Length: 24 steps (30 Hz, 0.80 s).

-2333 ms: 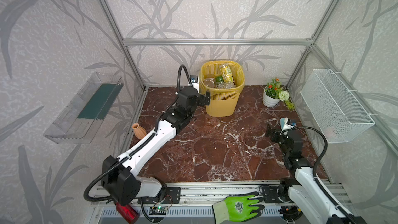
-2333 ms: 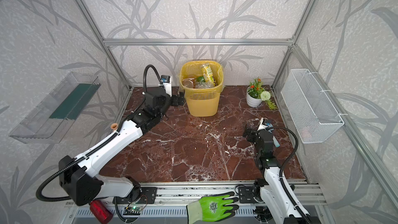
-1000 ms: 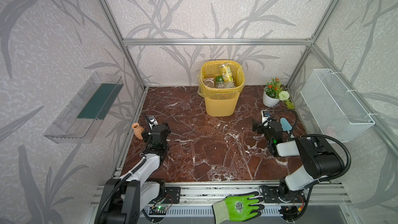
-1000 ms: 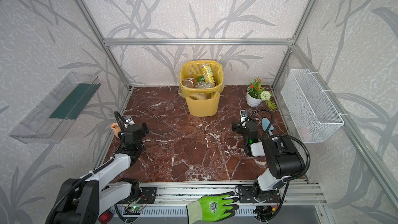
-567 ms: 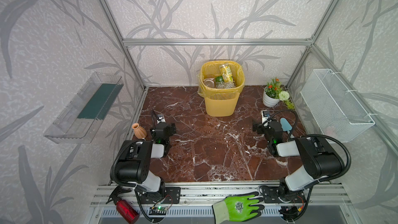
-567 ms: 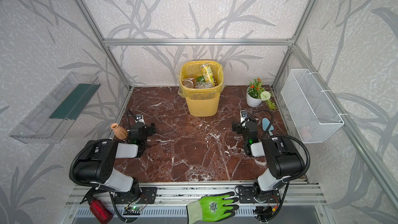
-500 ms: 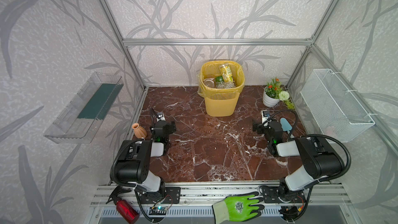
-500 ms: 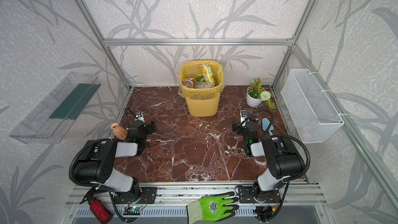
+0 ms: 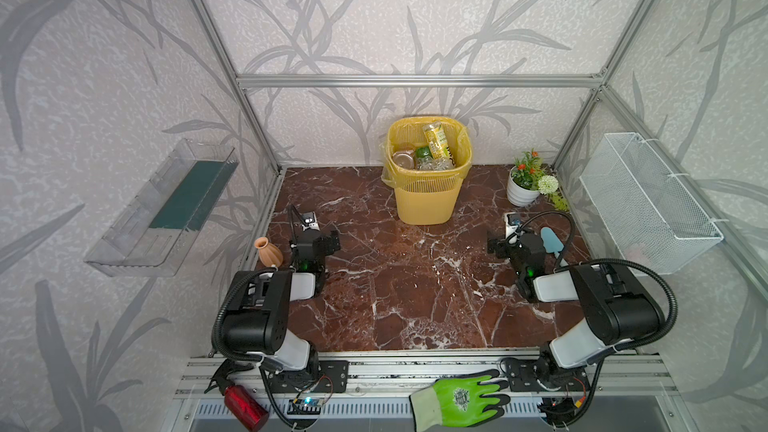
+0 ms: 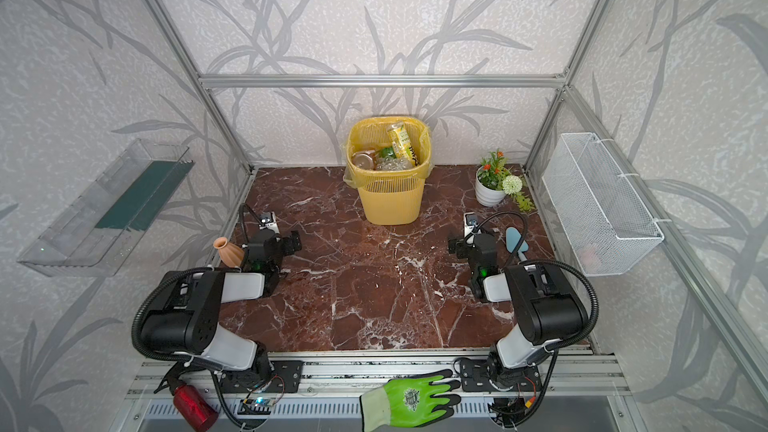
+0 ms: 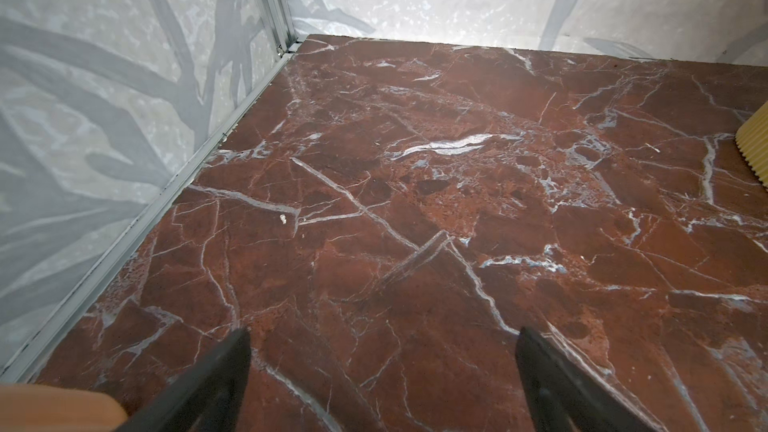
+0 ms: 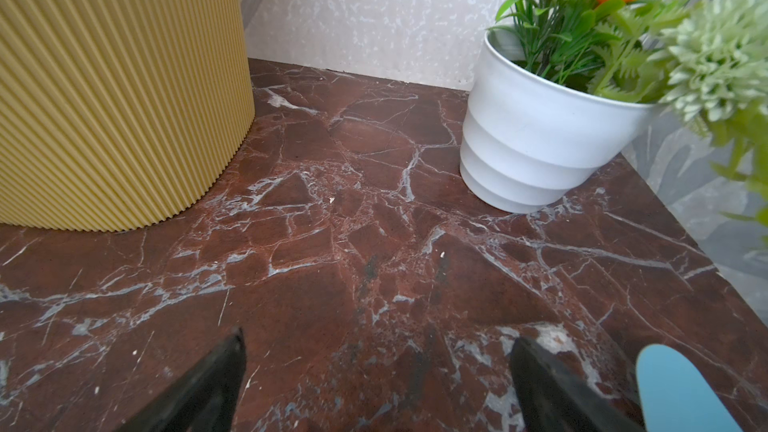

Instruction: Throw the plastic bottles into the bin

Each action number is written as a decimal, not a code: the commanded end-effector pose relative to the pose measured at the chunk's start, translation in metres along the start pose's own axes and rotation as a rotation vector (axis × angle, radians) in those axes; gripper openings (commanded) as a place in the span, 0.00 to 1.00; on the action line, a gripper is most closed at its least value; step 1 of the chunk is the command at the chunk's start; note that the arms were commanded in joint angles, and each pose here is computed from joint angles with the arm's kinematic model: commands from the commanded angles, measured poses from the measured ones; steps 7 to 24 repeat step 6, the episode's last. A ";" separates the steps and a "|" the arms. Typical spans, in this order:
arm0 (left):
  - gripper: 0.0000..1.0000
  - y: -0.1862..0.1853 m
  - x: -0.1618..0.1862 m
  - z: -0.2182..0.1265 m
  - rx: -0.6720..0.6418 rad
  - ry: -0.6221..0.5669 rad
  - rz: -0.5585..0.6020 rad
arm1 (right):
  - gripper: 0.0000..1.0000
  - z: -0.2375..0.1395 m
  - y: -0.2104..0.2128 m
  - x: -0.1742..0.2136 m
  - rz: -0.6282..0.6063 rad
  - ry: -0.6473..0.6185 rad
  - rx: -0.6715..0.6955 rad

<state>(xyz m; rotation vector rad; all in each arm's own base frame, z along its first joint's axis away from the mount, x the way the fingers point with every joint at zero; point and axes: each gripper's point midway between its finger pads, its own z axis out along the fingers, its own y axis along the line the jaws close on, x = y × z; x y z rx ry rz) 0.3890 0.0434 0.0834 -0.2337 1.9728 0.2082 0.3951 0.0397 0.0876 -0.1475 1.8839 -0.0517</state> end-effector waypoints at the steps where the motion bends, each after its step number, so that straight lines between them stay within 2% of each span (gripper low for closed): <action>1: 0.99 -0.001 -0.009 0.000 0.006 -0.022 0.006 | 0.99 0.000 -0.004 -0.006 -0.008 -0.016 0.013; 24: 0.99 0.000 -0.009 0.000 0.005 -0.021 0.005 | 0.99 -0.001 -0.004 -0.006 -0.008 -0.019 0.017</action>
